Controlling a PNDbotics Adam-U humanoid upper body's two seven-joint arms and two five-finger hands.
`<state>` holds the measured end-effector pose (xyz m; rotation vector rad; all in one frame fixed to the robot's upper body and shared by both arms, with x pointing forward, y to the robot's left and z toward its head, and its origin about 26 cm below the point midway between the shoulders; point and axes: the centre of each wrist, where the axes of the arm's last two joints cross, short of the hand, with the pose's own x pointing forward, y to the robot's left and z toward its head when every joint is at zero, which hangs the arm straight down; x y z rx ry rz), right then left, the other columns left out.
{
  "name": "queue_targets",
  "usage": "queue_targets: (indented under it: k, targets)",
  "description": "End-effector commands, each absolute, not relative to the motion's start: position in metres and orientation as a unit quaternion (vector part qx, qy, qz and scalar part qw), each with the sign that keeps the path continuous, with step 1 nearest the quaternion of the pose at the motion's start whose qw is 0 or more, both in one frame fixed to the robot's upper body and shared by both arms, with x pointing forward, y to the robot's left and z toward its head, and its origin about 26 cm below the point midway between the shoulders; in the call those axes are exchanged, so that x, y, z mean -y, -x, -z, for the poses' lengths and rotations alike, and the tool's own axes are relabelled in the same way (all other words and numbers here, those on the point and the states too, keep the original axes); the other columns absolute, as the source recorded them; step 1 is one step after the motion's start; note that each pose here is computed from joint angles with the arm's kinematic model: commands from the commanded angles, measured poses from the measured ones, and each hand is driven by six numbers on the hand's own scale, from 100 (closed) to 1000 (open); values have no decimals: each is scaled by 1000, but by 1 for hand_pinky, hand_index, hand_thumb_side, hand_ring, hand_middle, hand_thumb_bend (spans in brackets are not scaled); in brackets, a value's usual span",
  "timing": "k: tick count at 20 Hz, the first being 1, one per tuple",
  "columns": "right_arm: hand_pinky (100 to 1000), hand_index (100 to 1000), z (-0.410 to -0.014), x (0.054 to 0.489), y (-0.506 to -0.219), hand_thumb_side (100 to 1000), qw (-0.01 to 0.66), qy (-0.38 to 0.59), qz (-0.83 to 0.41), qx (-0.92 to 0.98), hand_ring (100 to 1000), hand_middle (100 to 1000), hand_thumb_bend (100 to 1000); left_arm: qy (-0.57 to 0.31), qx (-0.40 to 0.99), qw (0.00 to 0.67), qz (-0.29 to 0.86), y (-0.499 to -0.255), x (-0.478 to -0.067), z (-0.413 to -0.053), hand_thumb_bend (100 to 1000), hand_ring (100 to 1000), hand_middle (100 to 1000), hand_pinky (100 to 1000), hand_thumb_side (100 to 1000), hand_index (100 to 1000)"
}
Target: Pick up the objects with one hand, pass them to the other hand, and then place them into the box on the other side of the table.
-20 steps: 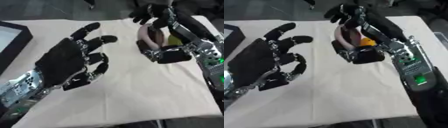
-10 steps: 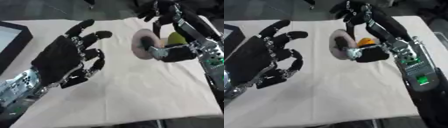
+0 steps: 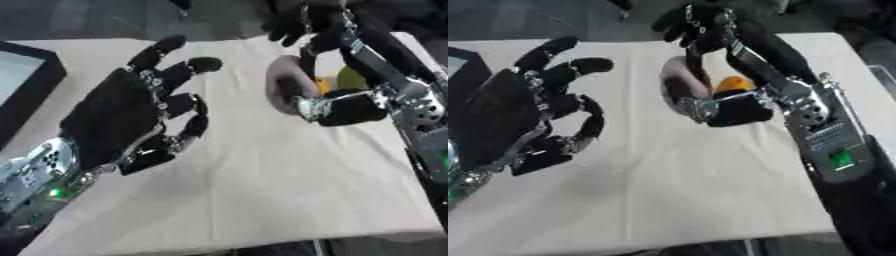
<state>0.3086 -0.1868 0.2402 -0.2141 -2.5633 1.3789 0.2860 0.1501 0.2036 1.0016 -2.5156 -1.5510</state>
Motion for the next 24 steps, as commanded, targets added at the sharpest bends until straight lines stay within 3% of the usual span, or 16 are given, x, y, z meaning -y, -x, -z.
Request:
queue_targets:
  k: [1,10,13,16,17,19,21,24]
  targets:
    - [645,487,-249,179,-304,241,87,57,-479,871,735,771,100,-317,817,-5,481,-286,-150,-216,100,182,826,967,100,552]
    - [642,461,-248,161,-302,277,75,16,-510,857,735,771,100,-295,823,-19,485,-285,-143,-219,100,179,829,967,100,570]
    - [641,456,-247,158,-303,276,72,8,-515,854,734,771,100,-297,823,-18,484,-285,-143,-220,151,182,831,966,100,589]
    - [642,454,-247,155,-302,274,70,1,-520,852,734,771,100,-300,821,-15,486,-285,-143,-220,271,176,835,965,100,651]
    - [642,454,-247,154,-302,274,70,-1,-521,851,734,771,100,-301,819,-14,488,-285,-143,-219,392,174,837,964,100,695]
    - [642,453,-247,154,-302,272,69,-3,-522,850,734,771,100,-303,814,-13,495,-285,-143,-218,531,165,838,964,100,739]
    - [641,452,-247,154,-302,273,69,-3,-523,850,734,771,100,-306,807,-15,505,-285,-143,-218,735,154,839,967,100,790]
    - [641,450,-247,154,-302,274,69,-4,-523,850,734,770,100,-310,798,-21,517,-285,-143,-217,878,154,840,969,100,824]
